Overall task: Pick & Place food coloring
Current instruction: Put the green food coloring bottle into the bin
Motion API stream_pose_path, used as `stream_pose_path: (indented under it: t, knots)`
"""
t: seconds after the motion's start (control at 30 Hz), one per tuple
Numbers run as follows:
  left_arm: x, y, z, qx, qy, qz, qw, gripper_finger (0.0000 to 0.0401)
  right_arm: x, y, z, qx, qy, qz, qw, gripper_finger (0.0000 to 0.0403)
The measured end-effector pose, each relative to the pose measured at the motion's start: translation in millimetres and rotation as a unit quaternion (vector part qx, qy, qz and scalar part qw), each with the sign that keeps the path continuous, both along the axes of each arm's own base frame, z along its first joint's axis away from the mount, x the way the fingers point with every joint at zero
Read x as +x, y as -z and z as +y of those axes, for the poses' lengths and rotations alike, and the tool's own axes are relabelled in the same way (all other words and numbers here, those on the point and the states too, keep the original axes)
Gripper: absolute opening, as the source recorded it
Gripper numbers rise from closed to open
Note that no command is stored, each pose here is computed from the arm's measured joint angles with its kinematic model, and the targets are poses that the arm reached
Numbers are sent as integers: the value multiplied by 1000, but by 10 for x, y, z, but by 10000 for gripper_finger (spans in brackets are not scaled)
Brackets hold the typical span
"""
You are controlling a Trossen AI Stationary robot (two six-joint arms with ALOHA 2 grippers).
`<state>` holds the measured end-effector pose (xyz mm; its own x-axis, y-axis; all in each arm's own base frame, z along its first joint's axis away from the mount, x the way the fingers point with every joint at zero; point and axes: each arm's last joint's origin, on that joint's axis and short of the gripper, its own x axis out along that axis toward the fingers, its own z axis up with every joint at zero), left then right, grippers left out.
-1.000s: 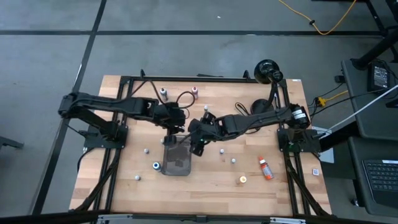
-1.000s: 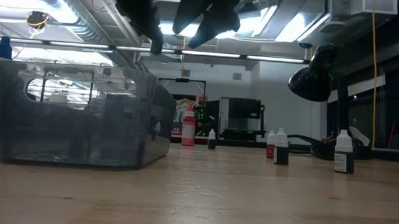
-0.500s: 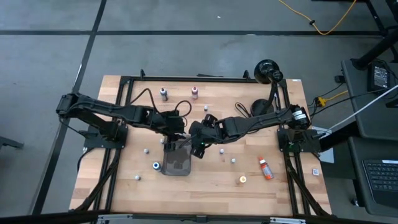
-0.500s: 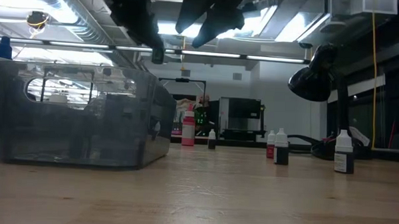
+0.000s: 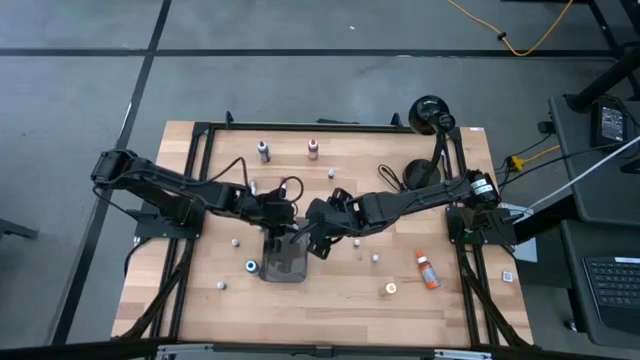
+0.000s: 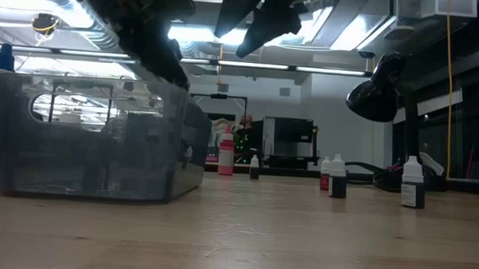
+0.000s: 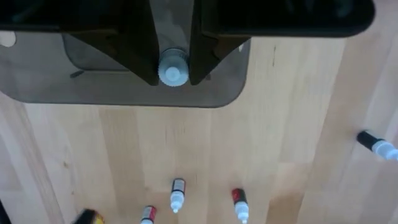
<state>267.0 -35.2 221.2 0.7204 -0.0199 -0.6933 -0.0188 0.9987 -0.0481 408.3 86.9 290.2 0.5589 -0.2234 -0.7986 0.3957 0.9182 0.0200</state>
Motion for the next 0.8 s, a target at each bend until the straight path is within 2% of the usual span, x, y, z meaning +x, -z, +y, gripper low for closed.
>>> stream_pose_path:
  t: [0.4,0.8]
  knots:
    - [-95,325,-6,4,-10,-13,1000,63,-6,3,32,5,7,-3,1000,292]
    - [68,711,-41,1,3,32,999,63,-6,4,28,3,9,-3,1000,291]
